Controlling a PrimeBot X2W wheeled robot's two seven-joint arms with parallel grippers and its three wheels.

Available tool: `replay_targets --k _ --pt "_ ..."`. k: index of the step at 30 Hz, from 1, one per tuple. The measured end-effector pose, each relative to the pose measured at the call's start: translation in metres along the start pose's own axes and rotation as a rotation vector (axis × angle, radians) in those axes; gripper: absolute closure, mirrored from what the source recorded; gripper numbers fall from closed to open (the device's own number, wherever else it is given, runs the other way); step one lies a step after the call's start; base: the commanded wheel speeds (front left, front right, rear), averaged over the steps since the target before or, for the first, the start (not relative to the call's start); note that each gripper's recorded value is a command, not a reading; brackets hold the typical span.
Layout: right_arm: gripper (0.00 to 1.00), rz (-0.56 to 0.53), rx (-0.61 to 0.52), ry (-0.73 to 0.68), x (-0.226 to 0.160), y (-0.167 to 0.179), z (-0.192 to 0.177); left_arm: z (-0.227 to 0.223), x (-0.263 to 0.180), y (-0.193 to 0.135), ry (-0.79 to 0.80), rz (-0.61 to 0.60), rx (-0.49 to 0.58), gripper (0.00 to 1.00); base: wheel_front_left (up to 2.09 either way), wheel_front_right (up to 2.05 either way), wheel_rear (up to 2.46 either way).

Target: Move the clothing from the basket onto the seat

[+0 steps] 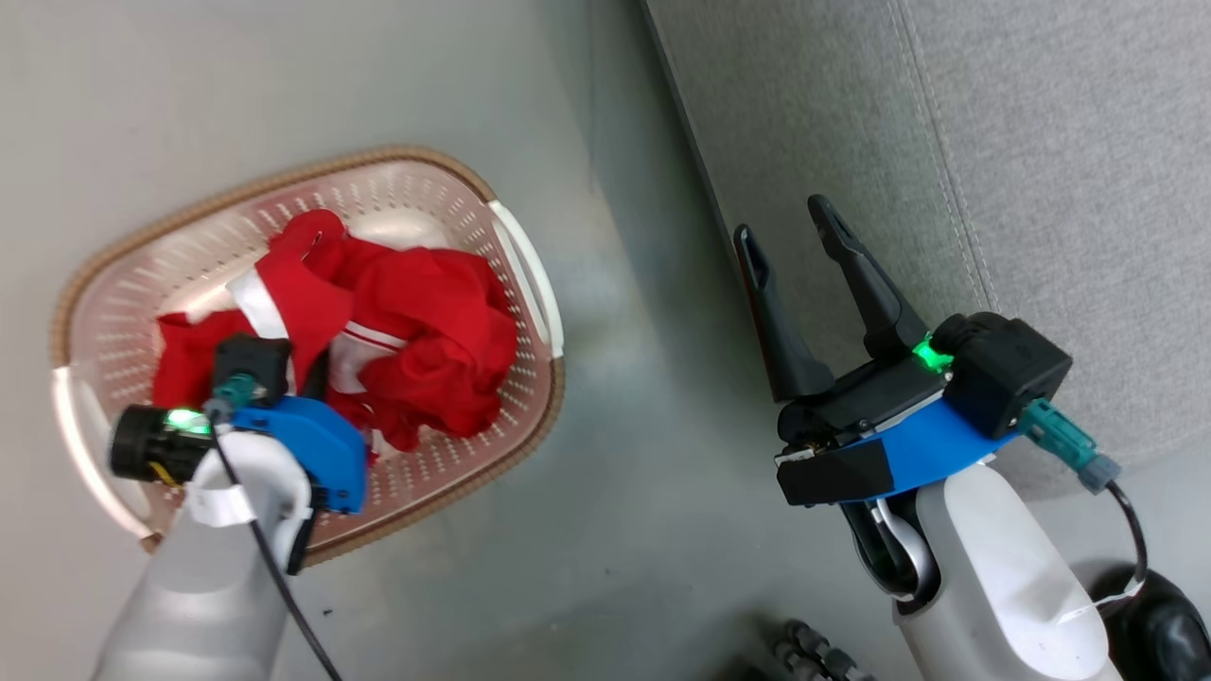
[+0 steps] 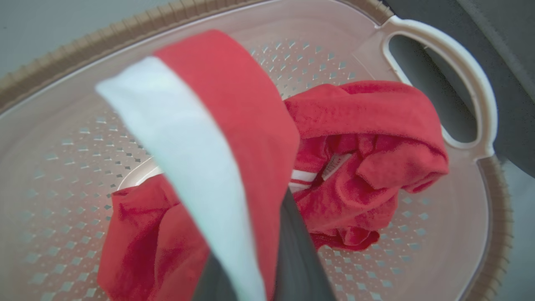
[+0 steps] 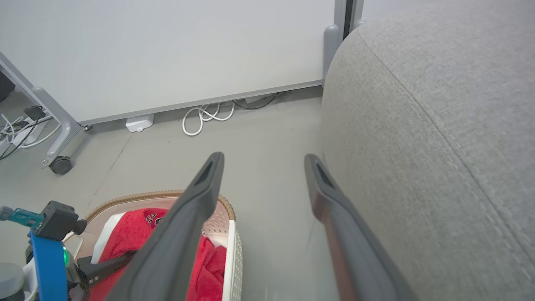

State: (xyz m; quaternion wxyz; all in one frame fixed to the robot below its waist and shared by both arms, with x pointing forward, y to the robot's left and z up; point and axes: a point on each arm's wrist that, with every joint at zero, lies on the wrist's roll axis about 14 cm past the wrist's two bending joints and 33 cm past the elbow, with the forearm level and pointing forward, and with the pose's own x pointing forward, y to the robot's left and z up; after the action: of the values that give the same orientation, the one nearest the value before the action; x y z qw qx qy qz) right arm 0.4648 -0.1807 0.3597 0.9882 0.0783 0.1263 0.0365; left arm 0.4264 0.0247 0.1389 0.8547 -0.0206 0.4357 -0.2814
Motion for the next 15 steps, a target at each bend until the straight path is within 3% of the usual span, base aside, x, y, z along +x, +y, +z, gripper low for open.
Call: replay_targets --k 15 --pt "0.00 0.109 -0.048 -0.133 -0.017 0.044 0.059 0.063 -0.078 -0.044 -0.196 0.006 0.002 1.00 0.00 0.00 0.00"
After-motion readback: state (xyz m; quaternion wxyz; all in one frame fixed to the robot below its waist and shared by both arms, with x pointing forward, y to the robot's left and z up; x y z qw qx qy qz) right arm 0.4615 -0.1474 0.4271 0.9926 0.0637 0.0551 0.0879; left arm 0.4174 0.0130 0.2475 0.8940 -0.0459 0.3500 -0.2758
